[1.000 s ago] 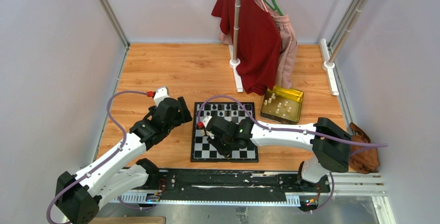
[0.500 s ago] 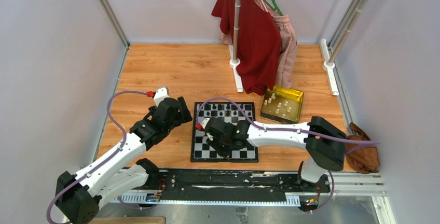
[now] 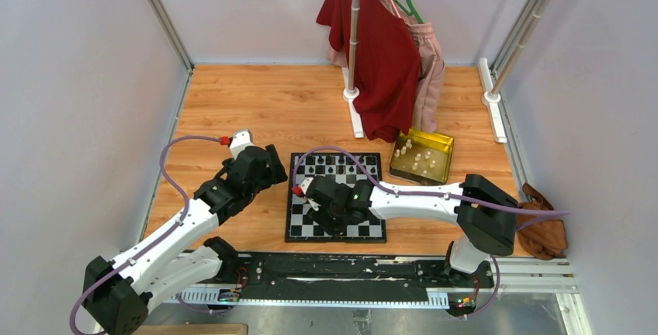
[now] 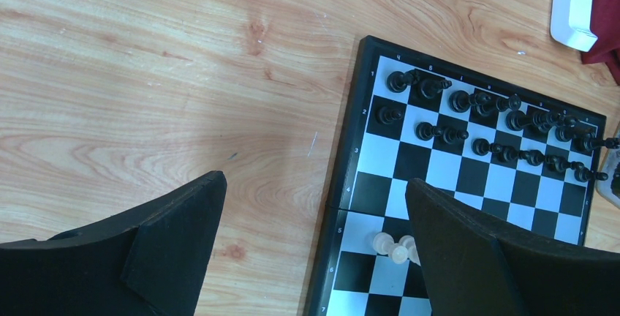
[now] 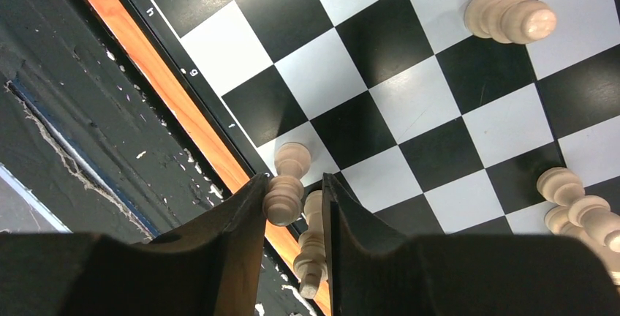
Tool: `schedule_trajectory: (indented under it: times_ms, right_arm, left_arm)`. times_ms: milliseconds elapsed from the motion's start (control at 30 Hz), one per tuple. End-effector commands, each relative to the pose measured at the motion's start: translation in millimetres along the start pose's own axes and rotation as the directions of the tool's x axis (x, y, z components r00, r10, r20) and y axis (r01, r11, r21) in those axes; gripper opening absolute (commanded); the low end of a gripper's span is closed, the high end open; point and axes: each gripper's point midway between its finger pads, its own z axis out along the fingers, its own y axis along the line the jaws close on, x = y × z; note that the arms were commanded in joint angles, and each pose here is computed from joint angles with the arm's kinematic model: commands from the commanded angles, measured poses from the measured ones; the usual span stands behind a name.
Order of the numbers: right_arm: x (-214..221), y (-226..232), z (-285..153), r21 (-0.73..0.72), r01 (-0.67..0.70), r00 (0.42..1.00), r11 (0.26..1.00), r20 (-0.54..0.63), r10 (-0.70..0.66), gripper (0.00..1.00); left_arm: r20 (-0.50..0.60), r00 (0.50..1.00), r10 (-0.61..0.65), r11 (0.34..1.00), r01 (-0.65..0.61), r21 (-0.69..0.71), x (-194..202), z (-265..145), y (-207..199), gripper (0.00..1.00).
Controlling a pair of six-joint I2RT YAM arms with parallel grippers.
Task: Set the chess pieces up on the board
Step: Place the chess piece on the chessboard, then pick up the chess piece from the chessboard.
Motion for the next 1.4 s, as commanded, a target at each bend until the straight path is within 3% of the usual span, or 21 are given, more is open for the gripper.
schedule_trajectory:
  times_ms: [0, 767, 1200, 1367]
  right_arm:
    - [0, 3, -5, -0.002, 0.033, 0.999, 0.999, -0.006, -0.033, 0.38]
    - [-32, 1, -36, 0.026, 0.061, 0.995, 0.998, 0.08, -0.063, 0.4]
    - [-60, -43, -44, 0.159, 0.005, 0.986, 0.987, 0.164, -0.031, 0.41]
    - [-70, -57, -37, 0.174, -0.007, 0.985, 0.985, 0.172, -0.023, 0.46]
  left_arm:
    - [0.014, 1.0, -0.016, 1.0, 0.016, -0.011, -4, 2, 2, 1.0]
    - [0.02, 0.999, -0.027, 1.0, 0.027, -0.001, -9, -2, -2, 1.0]
    - [0.035, 0.999, -0.015, 1.0, 0.015, 0.005, -14, -4, -3, 1.0]
    - [0.04, 0.999, -0.01, 1.0, 0.01, 0.004, -14, -4, -1, 1.0]
